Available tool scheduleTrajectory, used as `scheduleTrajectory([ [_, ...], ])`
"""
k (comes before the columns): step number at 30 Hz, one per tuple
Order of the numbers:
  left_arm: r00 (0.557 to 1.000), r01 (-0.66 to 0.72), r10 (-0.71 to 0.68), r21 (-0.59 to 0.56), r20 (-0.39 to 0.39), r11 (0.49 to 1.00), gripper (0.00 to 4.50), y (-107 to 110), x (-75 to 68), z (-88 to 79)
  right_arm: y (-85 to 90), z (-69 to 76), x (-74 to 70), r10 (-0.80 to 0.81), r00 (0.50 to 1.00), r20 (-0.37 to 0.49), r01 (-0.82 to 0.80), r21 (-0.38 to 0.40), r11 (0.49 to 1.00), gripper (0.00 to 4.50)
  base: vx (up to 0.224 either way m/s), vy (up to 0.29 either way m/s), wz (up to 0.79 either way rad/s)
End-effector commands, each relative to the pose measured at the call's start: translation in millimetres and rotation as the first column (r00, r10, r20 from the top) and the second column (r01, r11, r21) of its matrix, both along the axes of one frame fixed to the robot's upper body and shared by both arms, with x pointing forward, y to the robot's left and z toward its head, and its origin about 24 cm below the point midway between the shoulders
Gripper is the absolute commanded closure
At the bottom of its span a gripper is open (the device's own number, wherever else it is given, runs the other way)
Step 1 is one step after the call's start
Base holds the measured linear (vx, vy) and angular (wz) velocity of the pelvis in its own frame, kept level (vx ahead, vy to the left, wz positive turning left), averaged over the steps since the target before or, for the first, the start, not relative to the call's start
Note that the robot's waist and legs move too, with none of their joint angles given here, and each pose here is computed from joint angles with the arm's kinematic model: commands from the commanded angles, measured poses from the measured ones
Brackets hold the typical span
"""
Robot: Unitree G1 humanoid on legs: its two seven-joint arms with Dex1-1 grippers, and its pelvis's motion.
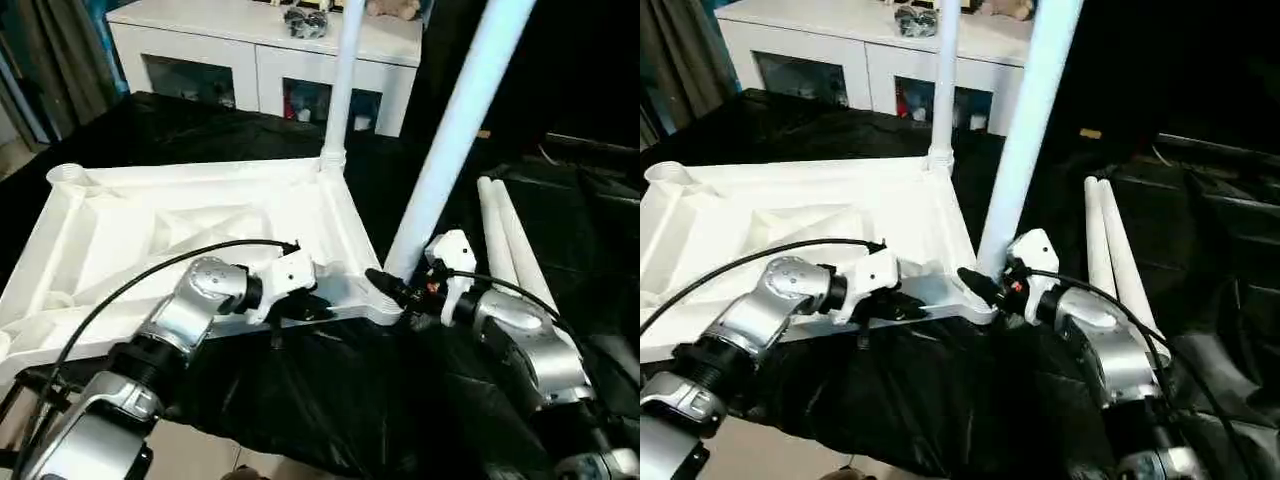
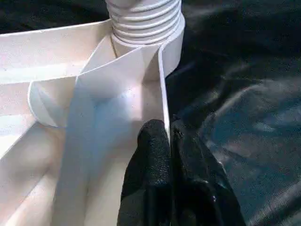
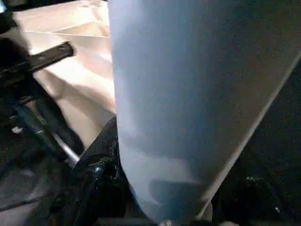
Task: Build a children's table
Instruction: Insert table leg to table base
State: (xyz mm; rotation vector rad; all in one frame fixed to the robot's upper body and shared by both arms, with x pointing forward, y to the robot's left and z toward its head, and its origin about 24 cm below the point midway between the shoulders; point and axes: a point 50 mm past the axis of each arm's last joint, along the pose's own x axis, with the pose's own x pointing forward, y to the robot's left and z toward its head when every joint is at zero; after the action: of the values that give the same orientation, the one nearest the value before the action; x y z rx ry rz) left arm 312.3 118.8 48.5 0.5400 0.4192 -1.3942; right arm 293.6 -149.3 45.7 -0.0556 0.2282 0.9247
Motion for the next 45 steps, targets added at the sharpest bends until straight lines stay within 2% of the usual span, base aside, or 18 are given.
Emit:
scheduleTrajectory([
  [1,0.995,0.095,-0.091,0.086,-0.048,0.992,4.50,1.5,-5.5,-7.5,-0.7,-38.0,-19.4,0.058,0.979,-0.194,-0.068,-0.047,0.997,2.59,0.000,0.000,0.00],
  [4,0.989,0.142,-0.136,0.118,-0.060,0.983,4.50,4.8,-5.0,-5.4,-2.7,-37.6,-21.7,0.108,0.975,-0.193,-0.122,-0.060,0.991,2.59,0.000,0.000,0.00],
  [11,0.985,0.168,-0.161,0.124,-0.063,0.978,4.50,13.7,-0.7,1.0,5.1,-36.1,-31.4,0.228,0.955,-0.190,-0.238,-0.031,0.971,2.59,0.000,0.000,0.00],
  [14,0.984,0.171,-0.164,0.114,-0.071,0.979,4.50,14.6,-0.2,2.1,5.8,-37.3,-34.0,0.251,0.948,-0.194,-0.262,-0.031,0.965,2.59,0.000,0.000,0.00],
  [18,0.991,0.128,-0.123,0.107,-0.058,0.986,4.50,16.7,3.8,3.1,6.3,-37.4,-29.8,0.219,0.959,-0.182,-0.227,-0.027,0.974,2.59,0.000,0.000,0.00],
  [19,0.992,0.116,-0.110,0.103,-0.055,0.988,4.50,16.7,4.8,3.3,6.3,-37.3,-28.1,0.203,0.963,-0.178,-0.211,-0.026,0.977,2.59,0.000,0.000,0.00],
  [20,0.998,0.053,-0.049,0.084,-0.044,0.995,4.50,13.5,8.7,3.6,4.6,-36.6,-17.0,0.086,0.985,-0.150,-0.091,-0.027,0.995,2.59,0.000,0.000,0.00],
  [21,0.999,0.037,-0.034,0.077,-0.043,0.996,4.50,12.5,9.5,3.7,4.0,-36.7,-14.6,0.058,0.988,-0.144,-0.063,-0.031,0.998,2.59,0.000,0.000,0.00],
  [22,0.999,-0.030,0.031,0.037,-0.041,0.999,4.50,6.1,12.9,5.2,1.3,-37.7,-4.8,-0.069,0.990,-0.121,0.065,-0.041,0.997,2.59,0.000,0.000,0.00],
  [24,0.998,-0.053,0.053,0.021,-0.040,0.998,4.50,3.0,13.9,6.4,0.4,-38.3,-1.6,-0.115,0.987,-0.114,0.110,-0.049,0.993,2.59,-0.028,0.005,-0.06],
  [27,0.990,-0.140,0.139,-0.024,-0.037,0.990,4.50,-16.1,14.6,12.0,-0.3,-43.6,10.4,-0.317,0.942,-0.110,0.306,-0.100,0.947,2.59,-0.039,0.015,-0.08],
  [28,0.990,-0.140,0.139,-0.024,-0.037,0.990,4.50,-16.1,14.6,12.0,-0.3,-43.6,10.4,-0.317,0.942,-0.110,0.306,-0.100,0.947,2.59,0.000,0.000,0.00],
  [31,0.983,-0.183,0.182,-0.058,-0.021,0.981,4.50,-37.8,11.0,14.3,7.4,-49.9,17.0,-0.445,0.881,-0.162,0.429,-0.122,0.895,2.59,-0.005,0.015,-0.06],
  [34,0.983,-0.182,0.181,-0.045,-0.014,0.982,4.50,-50.5,6.0,11.8,14.9,-51.7,19.5,-0.467,0.870,-0.158,0.447,-0.146,0.883,2.59,0.000,0.000,0.00],
  [36,0.980,-0.199,0.199,-0.023,-0.005,0.980,4.50,-58.6,3.0,7.3,25.1,-49.7,22.7,-0.484,0.862,-0.149,0.469,-0.128,0.874,2.59,0.000,0.000,0.00],
  [39,0.975,-0.220,0.220,-0.007,-0.002,0.975,4.50,-59.3,2.2,3.2,36.0,-45.6,25.4,-0.495,0.855,-0.158,0.488,-0.084,0.869,2.59,0.000,0.000,0.00],
  [45,0.973,-0.232,0.232,0.003,0.015,0.973,4.50,-55.0,1.7,4.8,44.1,-40.8,29.4,-0.515,0.844,-0.149,0.513,-0.053,0.857,2.59,0.000,0.000,0.00],
])
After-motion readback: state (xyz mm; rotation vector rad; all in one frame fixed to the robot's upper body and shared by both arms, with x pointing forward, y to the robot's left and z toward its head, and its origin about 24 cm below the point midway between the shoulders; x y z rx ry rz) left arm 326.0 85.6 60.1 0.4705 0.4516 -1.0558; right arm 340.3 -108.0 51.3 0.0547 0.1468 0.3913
